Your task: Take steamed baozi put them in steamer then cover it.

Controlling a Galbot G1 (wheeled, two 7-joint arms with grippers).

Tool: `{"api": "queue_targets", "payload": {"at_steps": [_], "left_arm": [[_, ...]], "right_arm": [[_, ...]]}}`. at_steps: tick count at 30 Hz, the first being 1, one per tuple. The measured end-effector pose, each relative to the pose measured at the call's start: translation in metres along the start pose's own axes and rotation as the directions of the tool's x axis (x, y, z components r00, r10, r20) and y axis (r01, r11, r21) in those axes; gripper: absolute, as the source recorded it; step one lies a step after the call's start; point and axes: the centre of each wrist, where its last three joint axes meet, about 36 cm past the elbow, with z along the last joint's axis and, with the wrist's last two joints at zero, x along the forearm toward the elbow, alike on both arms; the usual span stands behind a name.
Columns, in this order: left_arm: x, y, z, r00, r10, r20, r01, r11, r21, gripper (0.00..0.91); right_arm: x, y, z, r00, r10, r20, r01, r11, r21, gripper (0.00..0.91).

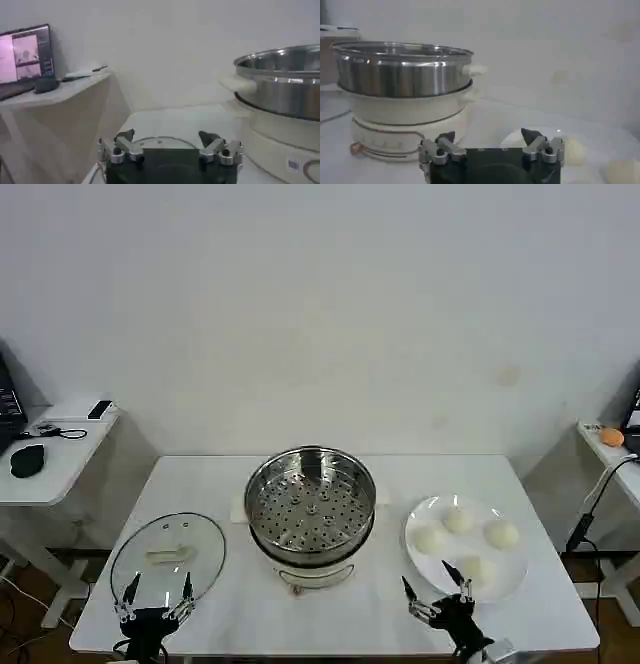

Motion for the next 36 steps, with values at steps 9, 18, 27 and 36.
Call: {"api": "queue_targets", "payload": {"at_steps": [9, 18, 27, 36], "left_arm": [[-0.001, 0.002, -0.002, 1.0, 0.012, -0.017, -0.013, 0.996, -0.085, 0.907], [-0.006, 0.006, -0.004, 1.0, 0.013, -0.009, -0.014, 0.988, -0.151, 0.907], [-0.01, 0.012, -0.01, 0.999, -0.009, 0.032, 0.015, 0.982, -0.189, 0.907], [-0.013, 0.02, -0.017, 0.998, -0.021, 0.059, 0.033, 0.976, -0.216, 0.907]], "right_arm": [[-0.025, -0.068, -0.02, 0.997, 0.001, -0.083, 0.021, 0.962, 0.271, 0.907], [-0.069, -0.153, -0.064, 0.978, -0.049, -0.205, 0.157, 0.817, 0.554, 0.907], [-0.122, -0.222, -0.115, 0.911, -0.129, -0.392, 0.387, 0.599, 0.701, 0.907], [-0.186, -0.247, -0.143, 0.781, -0.208, -0.588, 0.618, 0.393, 0.681, 0.907]]}}
